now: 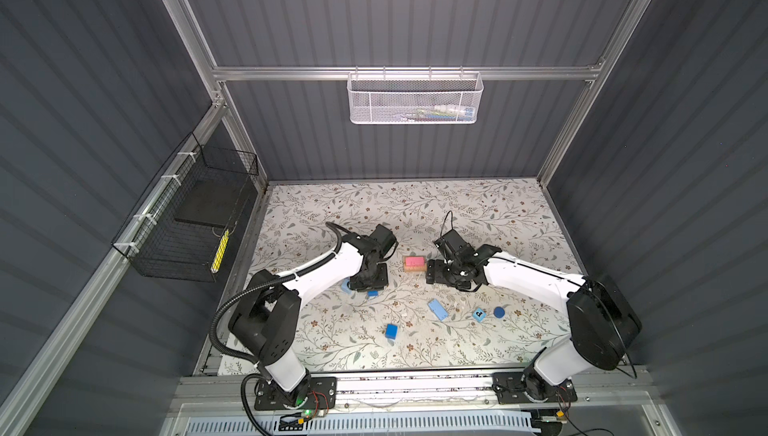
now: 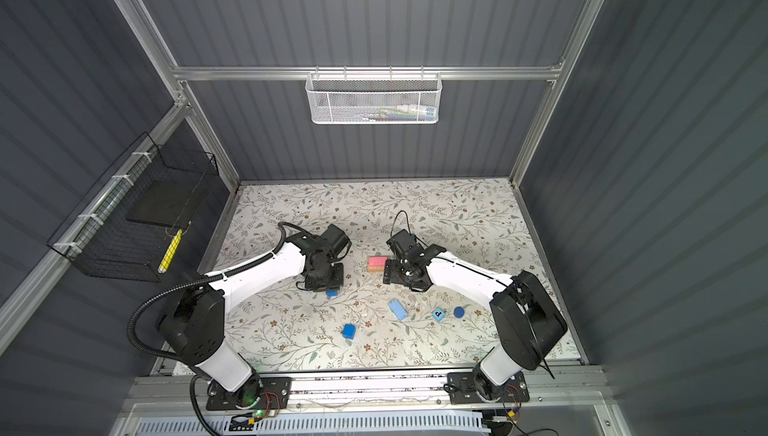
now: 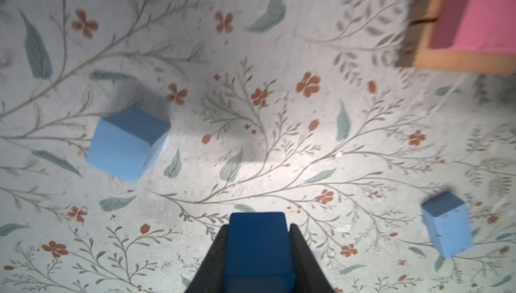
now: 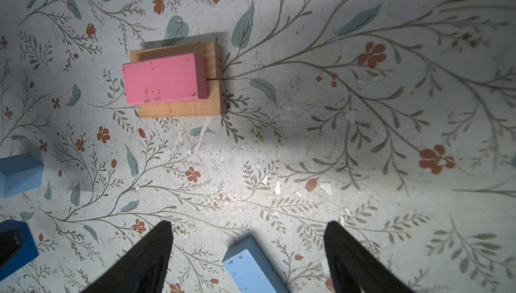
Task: Build the wood block tower
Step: 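Carry the blue cube over the pink block with left gripper while right draws back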
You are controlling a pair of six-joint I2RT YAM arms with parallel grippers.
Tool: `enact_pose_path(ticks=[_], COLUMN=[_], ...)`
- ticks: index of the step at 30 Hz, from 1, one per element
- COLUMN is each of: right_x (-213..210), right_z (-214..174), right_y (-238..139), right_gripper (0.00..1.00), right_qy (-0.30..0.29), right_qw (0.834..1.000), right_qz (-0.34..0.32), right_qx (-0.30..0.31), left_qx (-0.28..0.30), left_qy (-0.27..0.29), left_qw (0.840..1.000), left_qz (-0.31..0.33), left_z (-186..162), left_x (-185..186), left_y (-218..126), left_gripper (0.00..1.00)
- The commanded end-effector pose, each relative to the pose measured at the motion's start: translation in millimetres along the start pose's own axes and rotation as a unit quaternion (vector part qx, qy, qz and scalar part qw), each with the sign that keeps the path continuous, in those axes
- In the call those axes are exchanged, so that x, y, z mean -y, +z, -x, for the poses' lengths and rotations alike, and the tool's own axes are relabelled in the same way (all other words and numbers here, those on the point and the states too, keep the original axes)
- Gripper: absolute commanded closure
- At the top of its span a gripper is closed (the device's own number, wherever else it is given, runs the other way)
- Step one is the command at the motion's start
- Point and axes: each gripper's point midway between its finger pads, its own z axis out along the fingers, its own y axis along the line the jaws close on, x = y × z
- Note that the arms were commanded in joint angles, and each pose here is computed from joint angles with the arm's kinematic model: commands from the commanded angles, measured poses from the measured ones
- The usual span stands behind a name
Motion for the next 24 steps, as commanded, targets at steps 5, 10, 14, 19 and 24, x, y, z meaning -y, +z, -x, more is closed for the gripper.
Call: enact_pose_path(ticks=[5,10,14,19,24], right_x=[20,37,51,65,71], right_z=[11,7,3,-2,-4], right_y=[-19,-21,-20,-17,-13], right_gripper=[0.13,0.13,0.13,0.13,0.13], right_qy=[0.02,0.037,0.049,0.065,0.07], right_qw=[0.999,0.999,0.998,0.997,0.997], right_qz=[0.002,-0.004,-0.01,-0.012,-0.013], right_qx=[0.028,0.029,0.03,0.025,0.02], left_qx=[0.017,0.0,-0.011,-0.015,-0.015], left_qy=[0.077,0.089,0.095,0.098,0.106], left_qw=[0.997,0.996,0.995,0.994,0.994], left_qz=[-0.007,-0.022,-0.031,-0.036,-0.039], left_z=[47,63,71,82,89], left_x=[38,60,75,87,101], left_y=[-20,-13,-5,2,11], left_gripper=[0.89,0.9,0.92,0.92,0.92])
